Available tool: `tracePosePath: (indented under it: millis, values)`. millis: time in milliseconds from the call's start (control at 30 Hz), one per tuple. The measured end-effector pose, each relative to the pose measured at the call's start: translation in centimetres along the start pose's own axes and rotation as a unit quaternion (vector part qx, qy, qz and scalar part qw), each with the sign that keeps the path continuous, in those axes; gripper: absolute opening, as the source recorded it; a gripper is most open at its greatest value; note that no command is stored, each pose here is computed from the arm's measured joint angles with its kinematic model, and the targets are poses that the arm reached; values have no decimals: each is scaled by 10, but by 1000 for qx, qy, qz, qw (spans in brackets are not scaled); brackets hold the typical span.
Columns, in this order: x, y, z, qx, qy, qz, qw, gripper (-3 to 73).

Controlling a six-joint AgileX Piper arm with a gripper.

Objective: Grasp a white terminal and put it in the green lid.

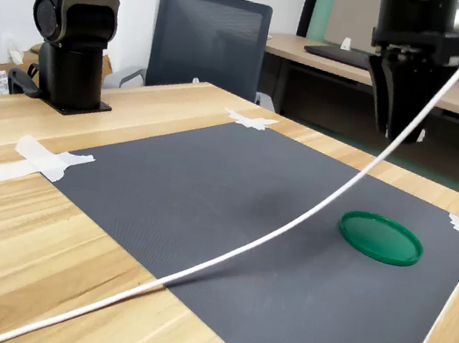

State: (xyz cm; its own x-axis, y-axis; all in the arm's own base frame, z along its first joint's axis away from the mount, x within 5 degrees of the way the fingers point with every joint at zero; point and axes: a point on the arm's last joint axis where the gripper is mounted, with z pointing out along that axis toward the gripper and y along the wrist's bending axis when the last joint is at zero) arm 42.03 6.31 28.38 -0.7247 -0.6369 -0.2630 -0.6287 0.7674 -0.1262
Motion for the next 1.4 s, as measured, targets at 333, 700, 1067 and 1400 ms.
tracePosePath:
  millis: [333, 700, 1067, 1400]
  values:
    - [-7, 8, 57, -36, 56, -9, 998, 260]
    - [-18, 11, 73, -20, 39, -27, 999, 260]
    - [-22, 12, 84, -29, 37, -24, 999, 278]
    - [-22, 12, 88, -31, 42, -25, 998, 424]
